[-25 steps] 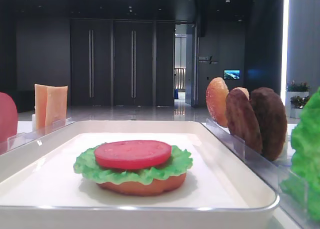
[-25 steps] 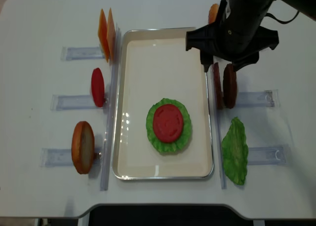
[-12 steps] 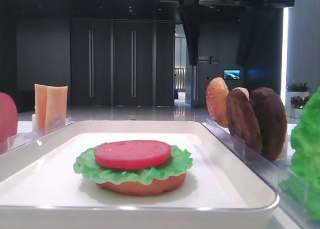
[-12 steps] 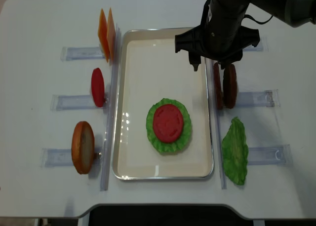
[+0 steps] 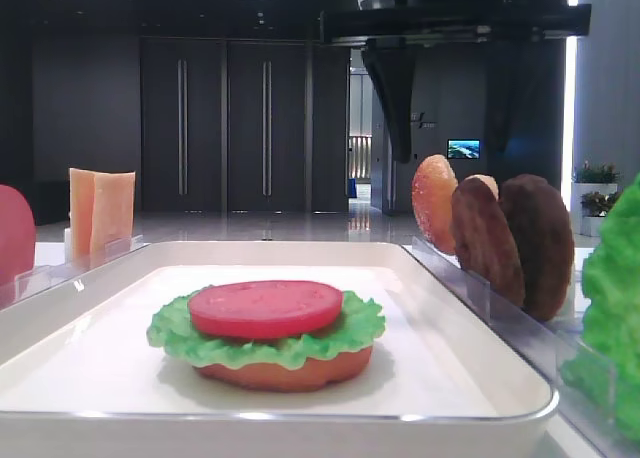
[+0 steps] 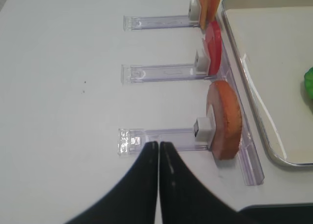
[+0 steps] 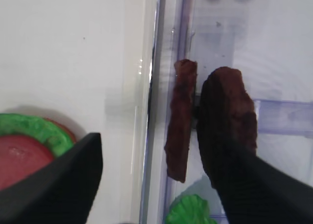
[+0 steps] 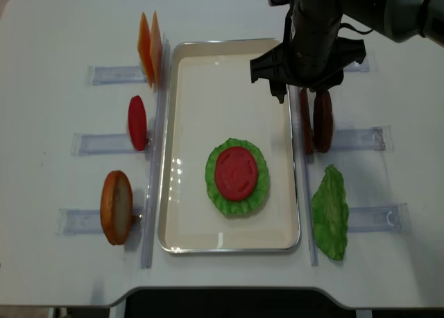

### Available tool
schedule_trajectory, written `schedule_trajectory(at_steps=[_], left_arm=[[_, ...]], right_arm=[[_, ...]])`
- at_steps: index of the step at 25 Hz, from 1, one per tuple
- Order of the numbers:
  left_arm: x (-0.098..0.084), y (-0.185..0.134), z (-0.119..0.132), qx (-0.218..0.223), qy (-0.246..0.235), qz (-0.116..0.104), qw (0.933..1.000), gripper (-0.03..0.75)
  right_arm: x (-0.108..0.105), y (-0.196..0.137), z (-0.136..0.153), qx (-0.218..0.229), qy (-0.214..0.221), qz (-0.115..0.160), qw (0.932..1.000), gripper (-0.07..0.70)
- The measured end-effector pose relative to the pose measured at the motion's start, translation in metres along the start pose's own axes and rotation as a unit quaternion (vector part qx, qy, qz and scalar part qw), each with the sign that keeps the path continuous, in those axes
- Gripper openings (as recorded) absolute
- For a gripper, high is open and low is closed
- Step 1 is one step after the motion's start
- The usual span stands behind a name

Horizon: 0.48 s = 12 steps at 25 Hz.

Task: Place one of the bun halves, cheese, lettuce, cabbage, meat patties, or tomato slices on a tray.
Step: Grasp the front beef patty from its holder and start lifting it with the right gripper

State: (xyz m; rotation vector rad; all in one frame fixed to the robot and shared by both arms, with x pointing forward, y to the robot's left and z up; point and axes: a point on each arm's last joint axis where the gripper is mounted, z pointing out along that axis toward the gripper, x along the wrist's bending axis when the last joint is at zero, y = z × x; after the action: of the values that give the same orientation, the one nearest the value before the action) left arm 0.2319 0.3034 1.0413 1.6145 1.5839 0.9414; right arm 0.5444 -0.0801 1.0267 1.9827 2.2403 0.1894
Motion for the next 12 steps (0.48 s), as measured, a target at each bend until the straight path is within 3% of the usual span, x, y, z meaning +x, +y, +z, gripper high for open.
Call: schedule_trajectory(at_steps=[12], left_arm=[[0.000, 0.000, 0.000, 0.000, 0.000, 0.000, 1.0000, -0.007]], right_arm=[[0.003, 0.001, 0.015, 0.018, -0.011, -0.002, 0.9998, 0.455]])
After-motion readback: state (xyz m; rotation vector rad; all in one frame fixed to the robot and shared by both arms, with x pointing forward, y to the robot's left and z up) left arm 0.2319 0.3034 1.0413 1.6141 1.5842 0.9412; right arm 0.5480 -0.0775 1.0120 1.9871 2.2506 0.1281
